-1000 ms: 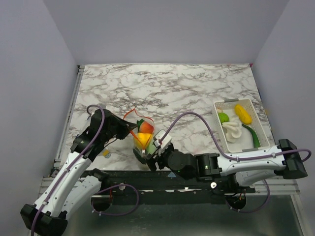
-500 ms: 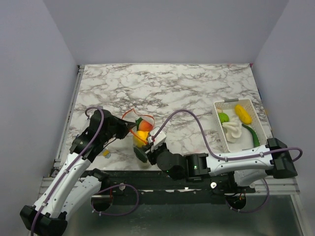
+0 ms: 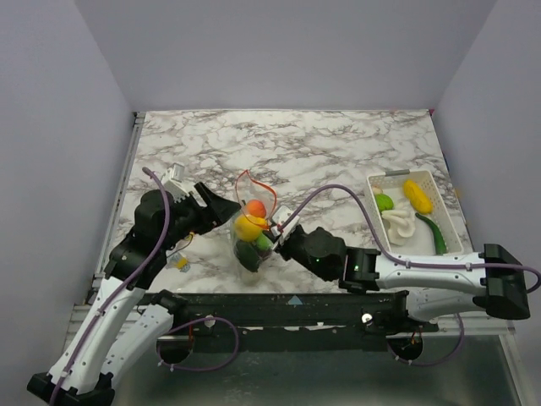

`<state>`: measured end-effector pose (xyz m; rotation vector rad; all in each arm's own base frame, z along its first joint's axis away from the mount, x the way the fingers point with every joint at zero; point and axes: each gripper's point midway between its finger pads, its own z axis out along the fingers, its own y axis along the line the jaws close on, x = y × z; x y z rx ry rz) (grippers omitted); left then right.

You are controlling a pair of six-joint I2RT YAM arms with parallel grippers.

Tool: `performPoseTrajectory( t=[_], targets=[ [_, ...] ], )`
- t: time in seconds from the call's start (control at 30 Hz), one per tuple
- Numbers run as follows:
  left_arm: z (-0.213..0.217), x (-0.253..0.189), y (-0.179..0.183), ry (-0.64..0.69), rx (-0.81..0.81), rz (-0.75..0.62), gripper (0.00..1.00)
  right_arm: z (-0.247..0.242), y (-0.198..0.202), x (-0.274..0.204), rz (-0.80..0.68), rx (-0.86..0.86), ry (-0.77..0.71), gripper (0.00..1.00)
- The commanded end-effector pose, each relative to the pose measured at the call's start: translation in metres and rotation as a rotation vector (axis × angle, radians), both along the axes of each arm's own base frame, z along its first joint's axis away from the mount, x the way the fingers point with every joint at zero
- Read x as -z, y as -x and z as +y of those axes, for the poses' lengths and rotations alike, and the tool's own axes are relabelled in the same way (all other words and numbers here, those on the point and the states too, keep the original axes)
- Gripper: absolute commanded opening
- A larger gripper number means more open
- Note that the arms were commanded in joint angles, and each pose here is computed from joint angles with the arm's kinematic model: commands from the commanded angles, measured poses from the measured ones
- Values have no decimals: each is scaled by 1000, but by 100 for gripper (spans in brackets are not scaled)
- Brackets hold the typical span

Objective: Place the food in the zip-top bag and seal the zipper
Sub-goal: Adjust the zipper food storage bag at the center of the board.

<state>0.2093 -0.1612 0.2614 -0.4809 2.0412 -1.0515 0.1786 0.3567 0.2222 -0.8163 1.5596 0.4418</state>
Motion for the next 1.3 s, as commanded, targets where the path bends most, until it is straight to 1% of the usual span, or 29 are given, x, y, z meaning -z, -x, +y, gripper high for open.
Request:
performPoseTrajectory(
  t=[0.0,0.07,0.13,0.2,0.27,0.33,0.37,0.43,0.53,0.63,0.7,0.83,0.93,1.03,1.17,1.2,1.27],
  targets=[
    [-18,-53,21,-292,407,-496,71,11,7,-36,-129,-284,4,0],
    [-25,-61,27,-364,528,-607,71,10,4,-42,-156,-342,8,0],
    [-36,-67,36,-389,662,-722,71,10,-2,-47,-161,-373,19,0],
    [-45,-71,45,-405,775,-858,72,14,-5,-46,-132,-435,38,0],
    [-50,-72,45,-441,821,-984,73,16,-9,-42,-111,-462,70,0],
    [-54,-72,43,-494,855,-1064,75,18,-11,-39,-97,-484,95,0],
    [-55,-72,41,-524,865,-1080,75,17,-11,-36,-79,-493,109,0],
    [-58,-67,36,-578,910,-1087,77,16,-10,-33,-45,-516,127,0],
    [-65,-53,31,-607,991,-1024,81,9,-7,-21,35,-524,170,0],
    [-76,-37,31,-599,1084,-979,82,4,0,-13,105,-528,195,0],
    [-81,-30,26,-594,1113,-975,82,1,5,-9,133,-538,187,0],
    [-90,-21,25,-562,1181,-977,81,-4,14,-2,172,-550,179,0],
    [-93,-11,29,-531,1233,-959,79,-11,15,-1,174,-532,177,0],
    [-93,4,29,-527,1246,-926,78,-14,16,-5,162,-525,166,0],
    [-88,21,24,-575,1196,-930,76,-14,18,-12,157,-534,150,0],
    [-88,21,22,-580,1179,-942,74,-13,18,-12,160,-537,149,0],
    [-86,25,18,-603,1135,-943,65,-12,18,-11,171,-532,143,0]
  ],
)
